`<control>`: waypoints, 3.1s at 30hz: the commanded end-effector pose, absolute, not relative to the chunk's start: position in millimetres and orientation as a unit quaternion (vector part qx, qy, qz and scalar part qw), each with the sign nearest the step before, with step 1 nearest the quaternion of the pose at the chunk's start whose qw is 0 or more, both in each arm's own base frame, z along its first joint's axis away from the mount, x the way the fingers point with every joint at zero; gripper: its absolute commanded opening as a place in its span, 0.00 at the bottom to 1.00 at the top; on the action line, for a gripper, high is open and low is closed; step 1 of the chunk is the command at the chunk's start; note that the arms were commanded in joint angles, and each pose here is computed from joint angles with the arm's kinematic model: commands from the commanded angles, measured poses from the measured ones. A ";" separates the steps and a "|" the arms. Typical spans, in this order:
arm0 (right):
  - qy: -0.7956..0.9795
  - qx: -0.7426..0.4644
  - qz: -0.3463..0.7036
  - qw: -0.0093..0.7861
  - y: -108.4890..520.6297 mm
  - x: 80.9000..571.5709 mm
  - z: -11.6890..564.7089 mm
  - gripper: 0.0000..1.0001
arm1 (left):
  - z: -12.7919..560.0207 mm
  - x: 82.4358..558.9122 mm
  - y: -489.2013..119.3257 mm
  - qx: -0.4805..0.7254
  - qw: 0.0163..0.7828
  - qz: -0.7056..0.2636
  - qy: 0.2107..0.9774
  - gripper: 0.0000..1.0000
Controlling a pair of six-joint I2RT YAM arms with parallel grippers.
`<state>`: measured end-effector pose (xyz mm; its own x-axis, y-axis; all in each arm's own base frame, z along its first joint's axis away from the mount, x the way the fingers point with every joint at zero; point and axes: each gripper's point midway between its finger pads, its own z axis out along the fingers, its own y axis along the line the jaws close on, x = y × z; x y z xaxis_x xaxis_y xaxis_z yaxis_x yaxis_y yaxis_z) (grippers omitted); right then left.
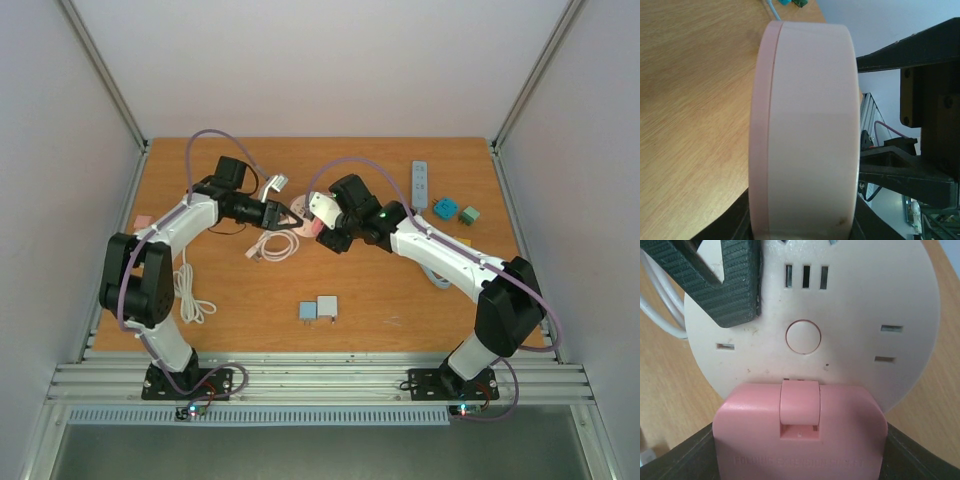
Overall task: Pull the plug off the socket
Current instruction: Remove the plug from the socket, then place the plug at the center of the board.
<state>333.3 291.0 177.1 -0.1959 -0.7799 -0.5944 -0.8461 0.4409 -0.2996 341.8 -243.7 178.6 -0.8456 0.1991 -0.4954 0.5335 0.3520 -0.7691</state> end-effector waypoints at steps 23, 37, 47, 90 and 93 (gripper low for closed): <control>0.754 -0.513 -0.019 0.409 285.0 346.9 201.2 0.27 | 168.9 373.2 -235.4 0.190 0.174 -0.482 0.837 0.00; 0.689 -0.662 0.130 0.263 287.0 251.9 173.8 0.30 | 174.9 374.4 -227.9 0.207 0.205 -0.456 0.841 0.01; 0.660 -0.735 0.107 0.117 221.6 188.9 105.0 0.33 | 177.3 375.0 -225.6 0.207 0.213 -0.452 0.841 0.01; 0.631 -0.767 0.016 0.114 226.6 190.6 56.2 0.98 | 124.4 354.4 -259.5 0.242 0.103 -0.459 0.849 0.00; 0.631 -0.764 0.013 0.132 225.7 191.1 69.9 0.98 | 122.9 345.8 -268.8 0.263 0.089 -0.459 0.844 0.00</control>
<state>191.9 227.5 51.7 0.2036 -0.9642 -0.1696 -0.9735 -0.1810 -0.1398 354.2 -252.4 110.5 -0.8830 0.3013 -0.3598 0.4682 0.5122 -0.7200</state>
